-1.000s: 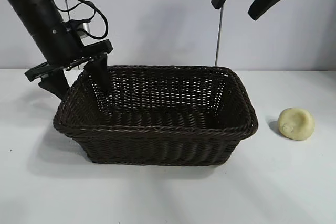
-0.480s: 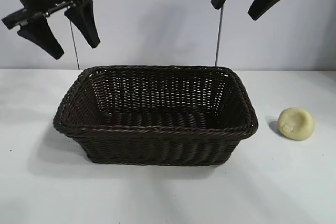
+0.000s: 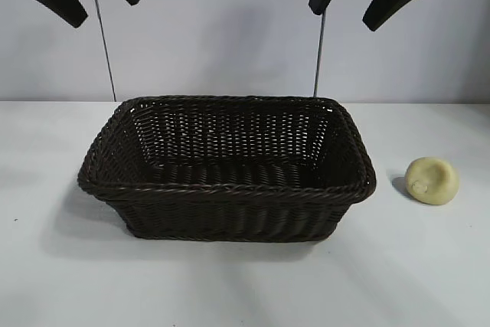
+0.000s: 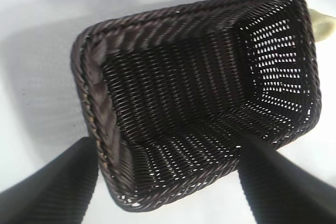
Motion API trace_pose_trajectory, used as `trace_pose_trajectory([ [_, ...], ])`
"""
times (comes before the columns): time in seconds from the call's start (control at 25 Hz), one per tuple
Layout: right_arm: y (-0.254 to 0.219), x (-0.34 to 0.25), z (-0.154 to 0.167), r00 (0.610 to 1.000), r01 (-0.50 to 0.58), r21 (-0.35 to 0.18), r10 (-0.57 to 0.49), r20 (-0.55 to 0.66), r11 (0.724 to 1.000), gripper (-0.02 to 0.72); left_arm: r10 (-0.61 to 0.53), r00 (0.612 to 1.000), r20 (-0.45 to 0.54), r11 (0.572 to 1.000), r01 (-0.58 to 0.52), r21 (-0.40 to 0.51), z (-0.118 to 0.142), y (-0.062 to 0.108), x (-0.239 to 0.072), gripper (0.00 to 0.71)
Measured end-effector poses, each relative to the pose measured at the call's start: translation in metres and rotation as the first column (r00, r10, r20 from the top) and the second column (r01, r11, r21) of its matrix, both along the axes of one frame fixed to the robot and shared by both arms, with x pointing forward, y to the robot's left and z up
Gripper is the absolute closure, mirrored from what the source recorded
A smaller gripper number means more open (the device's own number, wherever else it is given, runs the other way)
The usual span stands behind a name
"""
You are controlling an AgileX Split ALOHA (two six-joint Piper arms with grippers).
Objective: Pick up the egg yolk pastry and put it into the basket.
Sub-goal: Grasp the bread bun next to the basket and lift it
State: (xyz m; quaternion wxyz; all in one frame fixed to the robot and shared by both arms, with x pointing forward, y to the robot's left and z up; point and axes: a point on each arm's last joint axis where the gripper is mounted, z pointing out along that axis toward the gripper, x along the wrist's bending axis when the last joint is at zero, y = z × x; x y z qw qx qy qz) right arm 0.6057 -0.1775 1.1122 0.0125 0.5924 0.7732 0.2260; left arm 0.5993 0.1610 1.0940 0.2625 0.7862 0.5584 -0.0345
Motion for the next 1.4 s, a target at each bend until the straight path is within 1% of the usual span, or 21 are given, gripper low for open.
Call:
trace_pose_trajectory([
  [0.12, 0.000, 0.000, 0.000, 1.000, 0.000, 0.000, 0.000, 0.000, 1.000, 0.198, 0.015, 1.000, -0.003, 0.999, -0.016, -0.050, -0.010, -0.009, -0.001, 0.168],
  [0.24, 0.000, 0.000, 0.000, 1.000, 0.000, 0.000, 0.000, -0.001, 1.000, 0.198, 0.050, 0.999, 0.008, 0.994, -0.049, -0.100, -0.014, -0.012, 0.001, 0.168],
  [0.32, 0.000, 0.000, 0.000, 1.000, 0.000, 0.000, 0.000, -0.001, 1.000, 0.198, 0.057, 0.998, 0.006, 0.992, -0.056, -0.112, -0.015, -0.013, 0.001, 0.168],
  [1.08, 0.000, 0.000, 0.000, 1.000, 0.000, -0.002, 0.000, -0.001, 1.000, 0.199, 0.058, 0.998, 0.004, 0.992, -0.057, -0.113, -0.016, -0.013, 0.001, 0.168],
  [1.24, -0.004, 0.001, -0.001, 1.000, 0.001, -0.043, -0.001, 0.009, 0.999, 0.199, 0.058, 0.998, 0.004, 0.992, -0.057, -0.113, -0.016, -0.013, 0.001, 0.168],
  [1.4, -0.010, 0.002, -0.002, 1.000, 0.006, -0.117, -0.003, 0.029, 0.993, 0.199, 0.058, 0.998, 0.004, 0.992, -0.057, -0.113, -0.016, -0.013, 0.001, 0.168],
])
